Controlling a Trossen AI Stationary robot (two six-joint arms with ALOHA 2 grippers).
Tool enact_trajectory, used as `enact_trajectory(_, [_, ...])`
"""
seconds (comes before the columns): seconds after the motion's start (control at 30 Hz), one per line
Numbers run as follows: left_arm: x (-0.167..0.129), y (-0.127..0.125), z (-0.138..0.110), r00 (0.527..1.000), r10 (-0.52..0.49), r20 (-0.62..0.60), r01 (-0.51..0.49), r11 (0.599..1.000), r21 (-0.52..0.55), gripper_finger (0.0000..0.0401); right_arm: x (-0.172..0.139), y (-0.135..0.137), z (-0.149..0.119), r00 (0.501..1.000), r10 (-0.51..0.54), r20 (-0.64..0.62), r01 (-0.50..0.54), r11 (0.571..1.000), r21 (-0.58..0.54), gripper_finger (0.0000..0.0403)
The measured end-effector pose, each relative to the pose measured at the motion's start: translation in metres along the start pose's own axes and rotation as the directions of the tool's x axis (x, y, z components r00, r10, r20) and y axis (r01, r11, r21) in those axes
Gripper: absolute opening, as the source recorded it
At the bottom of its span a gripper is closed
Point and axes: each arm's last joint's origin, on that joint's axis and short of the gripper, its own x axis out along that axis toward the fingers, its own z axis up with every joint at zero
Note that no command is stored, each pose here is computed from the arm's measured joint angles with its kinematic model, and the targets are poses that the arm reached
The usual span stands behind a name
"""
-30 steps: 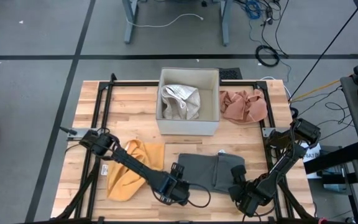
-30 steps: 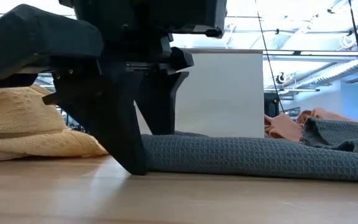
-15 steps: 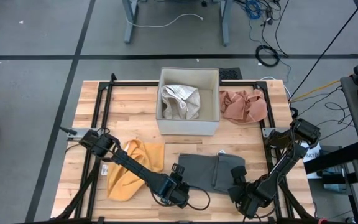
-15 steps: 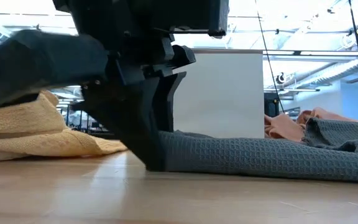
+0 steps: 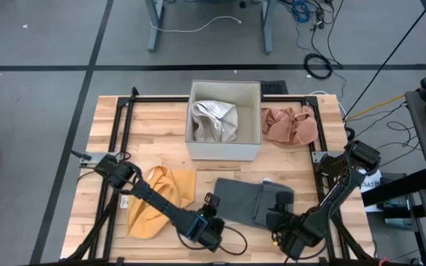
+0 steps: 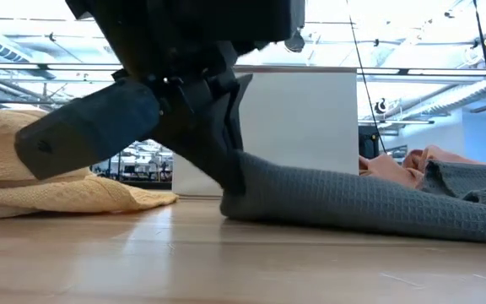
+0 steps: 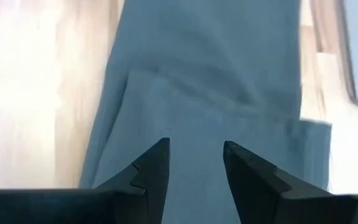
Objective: Fold towel
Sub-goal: Fold the gray towel
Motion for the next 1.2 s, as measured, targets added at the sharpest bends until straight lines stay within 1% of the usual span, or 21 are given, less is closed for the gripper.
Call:
enact_trajectory(0.07, [-0.002,-0.002,0.0,0.999,0.033,0.005,-0.033,0.999,0.013,0.0005,0.003,-0.001,0.005,0.999,-0.002,0.032,0.0,0.999,0.042,0.0141])
enact_trajectory(0.13, [-0.004,-0.004,0.0,0.997,0.07,0.01,-0.071,0.997,0.017,0.0005,0.01,-0.001,0.009,0.999,0.021,0.046,-0.024,0.997,0.071,0.0141])
enact_trajectory(0.23, [-0.007,-0.006,0.0,0.992,0.125,0.017,-0.126,0.992,0.021,0.0004,0.019,-0.003,0.013,0.997,0.063,0.039,-0.067,0.993,0.098,0.0141])
enact_trajectory(0.37, [-0.01,-0.008,0.0,0.985,0.172,0.025,-0.172,0.985,0.027,0.0004,0.026,-0.007,0.015,0.997,0.08,-0.002,-0.079,0.989,0.121,0.0141])
enact_trajectory(0.47, [-0.013,-0.01,0.001,0.968,0.247,0.036,-0.248,0.968,0.031,0.0004,0.03,-0.008,0.016,0.996,0.091,0.006,-0.091,0.986,0.139,0.0141])
enact_trajectory(0.6, [-0.021,-0.008,0.005,0.942,0.332,0.054,-0.334,0.943,0.02,0.0003,0.038,-0.008,0.022,0.987,0.157,0.041,-0.162,0.974,0.158,0.0141])
enact_trajectory(0.73, [-0.028,-0.002,0.012,0.936,0.345,0.075,-0.345,0.939,-0.011,0.0003,0.043,-0.009,0.026,0.98,0.188,0.059,-0.195,0.967,0.161,0.0141])
enact_trajectory(0.97, [-0.037,0.006,0.021,0.903,0.417,0.103,-0.417,0.909,-0.02,0.0003,0.048,-0.01,0.037,0.968,0.22,0.119,-0.236,0.962,0.139,0.0141])
enact_trajectory(1.2, [-0.042,0.01,0.032,0.893,0.423,0.152,-0.422,0.906,-0.044,0.0003,0.07,-0.002,0.041,0.963,0.243,0.118,-0.255,0.961,0.104,0.0141])
